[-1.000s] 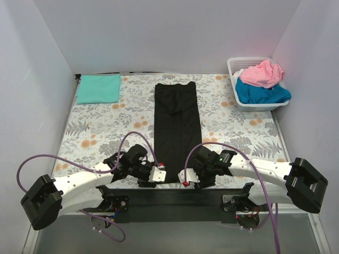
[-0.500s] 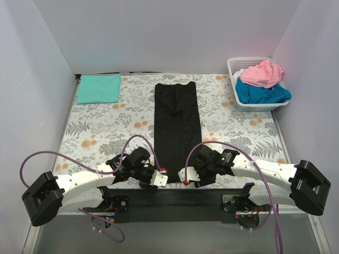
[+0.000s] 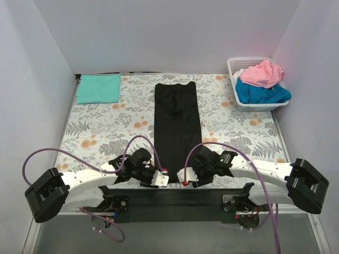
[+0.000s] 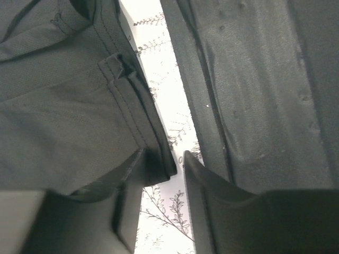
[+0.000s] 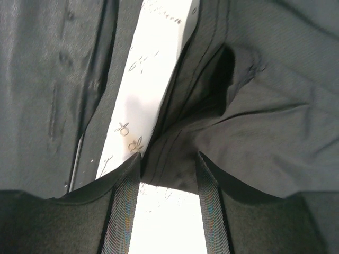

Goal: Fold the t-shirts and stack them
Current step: Fold the tshirt

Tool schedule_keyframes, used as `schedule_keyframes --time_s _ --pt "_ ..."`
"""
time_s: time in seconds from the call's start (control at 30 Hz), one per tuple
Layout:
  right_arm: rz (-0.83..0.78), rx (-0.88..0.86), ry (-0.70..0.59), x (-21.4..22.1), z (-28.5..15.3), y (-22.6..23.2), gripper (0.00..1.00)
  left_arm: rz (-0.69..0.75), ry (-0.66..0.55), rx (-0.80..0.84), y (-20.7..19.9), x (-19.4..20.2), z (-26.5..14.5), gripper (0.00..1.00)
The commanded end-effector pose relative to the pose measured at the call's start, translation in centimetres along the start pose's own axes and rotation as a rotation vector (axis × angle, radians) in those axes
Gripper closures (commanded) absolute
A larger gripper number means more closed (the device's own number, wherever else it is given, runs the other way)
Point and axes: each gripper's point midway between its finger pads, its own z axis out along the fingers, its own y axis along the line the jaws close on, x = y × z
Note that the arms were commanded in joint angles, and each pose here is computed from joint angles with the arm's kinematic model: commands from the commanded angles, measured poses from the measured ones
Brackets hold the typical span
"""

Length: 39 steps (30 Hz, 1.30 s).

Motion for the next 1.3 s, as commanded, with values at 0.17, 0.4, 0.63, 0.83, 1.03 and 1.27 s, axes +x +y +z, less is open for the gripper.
schedule_keyframes --time_s 0.17,0.4,0.63,0.83,1.03,1.27 --pt "0.022 -0.062 0.081 3.1 2.0 2.3 0.74 -0.014 0.037 0.007 -0.5 1.2 0.2 0.88" --pt "0.046 0.03 0.058 1.5 0.4 0.1 0.99 -0.027 -0.014 -0.046 0.6 -0.9 -0.6 1.0" --pt "0.051 0.131 -0.01 -1.4 -3.3 -3.9 0.99 -0.057 -0.107 -0.136 3.7 -4.8 -3.0 1.0" --pt "0.054 0.199 -0.023 -1.5 -5.1 -7.6 0.99 -0.089 -0.16 -0.235 9.0 -5.7 -5.3 1.0" --pt "0.088 0.261 -0.025 -0.5 -6.8 -13.1 0.99 -0.074 -0.17 -0.314 14.6 -4.8 -6.9 1.0" --pt "0.093 0.33 -0.027 0.6 -8.7 -20.3 0.99 -0.085 -0.187 -0.415 21.9 -3.1 -8.4 1.0"
